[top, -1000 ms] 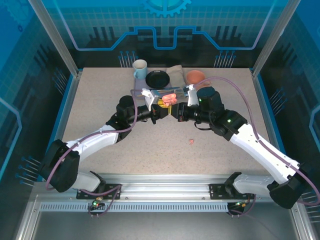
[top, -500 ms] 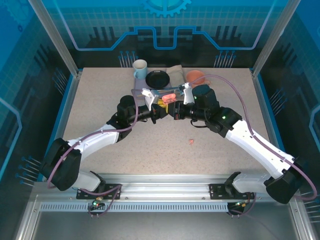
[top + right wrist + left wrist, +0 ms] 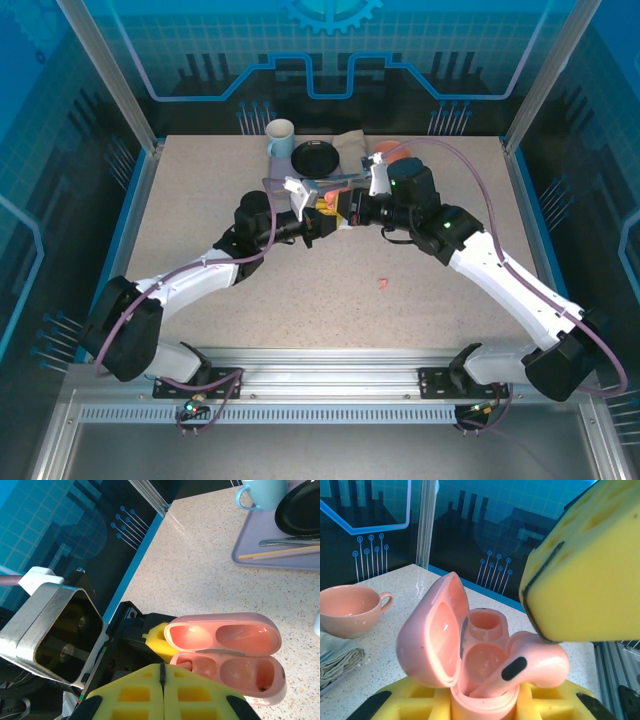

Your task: Insert wireless bluetooth earbuds into charging case

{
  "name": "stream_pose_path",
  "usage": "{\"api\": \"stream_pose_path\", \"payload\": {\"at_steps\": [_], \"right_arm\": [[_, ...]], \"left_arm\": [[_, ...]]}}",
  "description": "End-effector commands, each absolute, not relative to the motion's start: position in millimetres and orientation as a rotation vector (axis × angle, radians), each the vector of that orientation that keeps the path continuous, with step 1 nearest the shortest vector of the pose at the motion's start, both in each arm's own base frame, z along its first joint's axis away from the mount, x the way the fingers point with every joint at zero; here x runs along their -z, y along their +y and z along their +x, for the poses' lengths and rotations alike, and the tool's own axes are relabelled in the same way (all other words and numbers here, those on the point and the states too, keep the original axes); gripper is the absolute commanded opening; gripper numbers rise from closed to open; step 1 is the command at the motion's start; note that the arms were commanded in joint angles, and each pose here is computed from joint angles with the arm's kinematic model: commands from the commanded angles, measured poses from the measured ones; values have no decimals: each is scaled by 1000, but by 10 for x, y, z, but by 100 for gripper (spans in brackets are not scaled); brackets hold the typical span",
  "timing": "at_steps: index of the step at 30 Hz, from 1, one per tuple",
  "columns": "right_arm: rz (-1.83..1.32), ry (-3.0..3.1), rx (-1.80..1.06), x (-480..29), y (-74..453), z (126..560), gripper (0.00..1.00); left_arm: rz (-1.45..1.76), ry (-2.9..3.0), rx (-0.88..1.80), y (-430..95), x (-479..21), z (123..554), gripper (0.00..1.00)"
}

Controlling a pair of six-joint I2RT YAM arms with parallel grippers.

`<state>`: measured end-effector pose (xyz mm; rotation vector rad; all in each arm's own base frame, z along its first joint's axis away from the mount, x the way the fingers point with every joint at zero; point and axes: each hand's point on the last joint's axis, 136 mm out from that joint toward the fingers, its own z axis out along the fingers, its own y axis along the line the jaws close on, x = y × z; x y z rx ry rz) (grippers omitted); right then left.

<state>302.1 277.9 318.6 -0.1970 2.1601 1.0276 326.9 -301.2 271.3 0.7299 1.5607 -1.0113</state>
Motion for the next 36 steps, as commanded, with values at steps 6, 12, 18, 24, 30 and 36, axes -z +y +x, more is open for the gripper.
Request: {"api": "stream_pose_path", "payload": {"at_steps": [6, 12, 18, 24, 30, 36], "right_arm": [[-202, 2084, -1048, -3455, 2608, 2840, 5], [-184, 2132, -1058, -3274, 2582, 2759, 5], [-197, 2163, -1078, -3150, 2676, 2751, 4], [-209, 2173, -1082, -3121, 2737, 2792, 3], [-213, 2176, -1087, -3104, 2782, 2824, 2], [-220, 2148, -1089, -3204, 2825, 2889, 1]], "left_arm": [[747, 1501, 1032, -3060, -2852, 3244, 0], [751, 1498, 1031, -3075, -2883, 3255, 0], [752, 1496, 1028, -3070, -2905, 3256, 0], [753, 1495, 1028, -3069, -2910, 3252, 0], [754, 1498, 1030, -3067, -2903, 3247, 0], [758, 1498, 1034, -3072, -2891, 3237, 0]]}}
